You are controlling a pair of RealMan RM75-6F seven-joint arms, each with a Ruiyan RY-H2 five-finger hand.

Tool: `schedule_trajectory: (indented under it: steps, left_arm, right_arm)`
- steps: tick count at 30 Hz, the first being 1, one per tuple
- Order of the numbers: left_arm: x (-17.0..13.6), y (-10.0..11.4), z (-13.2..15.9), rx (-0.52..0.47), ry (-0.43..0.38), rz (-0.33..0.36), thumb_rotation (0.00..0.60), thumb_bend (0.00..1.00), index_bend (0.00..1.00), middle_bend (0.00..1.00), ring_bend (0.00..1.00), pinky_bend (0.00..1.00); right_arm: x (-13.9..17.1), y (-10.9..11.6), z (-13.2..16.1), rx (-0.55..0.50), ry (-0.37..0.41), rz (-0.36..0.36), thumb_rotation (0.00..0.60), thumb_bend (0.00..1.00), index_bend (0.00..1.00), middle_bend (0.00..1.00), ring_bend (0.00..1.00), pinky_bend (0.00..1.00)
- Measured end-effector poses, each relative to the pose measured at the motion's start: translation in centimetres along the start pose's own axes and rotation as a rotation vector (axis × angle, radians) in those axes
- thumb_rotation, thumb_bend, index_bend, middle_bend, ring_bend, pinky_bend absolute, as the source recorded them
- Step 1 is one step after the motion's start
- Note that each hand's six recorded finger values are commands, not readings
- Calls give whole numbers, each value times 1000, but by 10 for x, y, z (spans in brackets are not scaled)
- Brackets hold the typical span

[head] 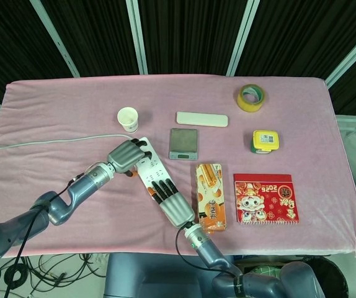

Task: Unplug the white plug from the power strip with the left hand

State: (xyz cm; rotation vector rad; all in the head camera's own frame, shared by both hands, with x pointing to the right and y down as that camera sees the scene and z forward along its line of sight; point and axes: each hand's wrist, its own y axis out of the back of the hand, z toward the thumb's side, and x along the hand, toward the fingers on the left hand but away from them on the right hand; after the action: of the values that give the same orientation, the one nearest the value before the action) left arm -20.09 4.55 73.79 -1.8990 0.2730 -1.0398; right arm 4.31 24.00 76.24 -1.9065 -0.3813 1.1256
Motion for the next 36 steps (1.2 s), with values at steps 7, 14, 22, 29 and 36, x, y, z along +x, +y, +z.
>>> schedule_trajectory:
  steps: [7, 14, 22, 29, 36]
  left_arm:
    - [-1, -4, 1, -33, 13, -18, 600, 671, 653, 638, 212, 289]
    - [-3, -8, 4, -99, 21, 1, 600, 678, 661, 651, 224, 324]
    - [-5, -10, 4, -167, 25, 20, 600, 687, 675, 663, 238, 355]
    - [-5, -2, 7, -211, 13, 47, 600, 690, 675, 664, 238, 361]
    - [-5, 9, 7, -208, 5, 58, 600, 690, 676, 664, 238, 361]
  right_arm:
    - [1, 1, -3, 4, -7, -3, 600, 764, 130, 80, 91, 86]
    - [3, -1, -4, 2, -2, 7, 600, 764, 131, 80, 101, 86]
    - [4, -3, -5, 2, 3, 22, 600, 764, 132, 81, 102, 86]
    - [5, -3, -6, 4, 0, 27, 600, 765, 132, 81, 102, 86]
    - [5, -3, -6, 6, -3, 27, 600, 764, 132, 81, 102, 86]
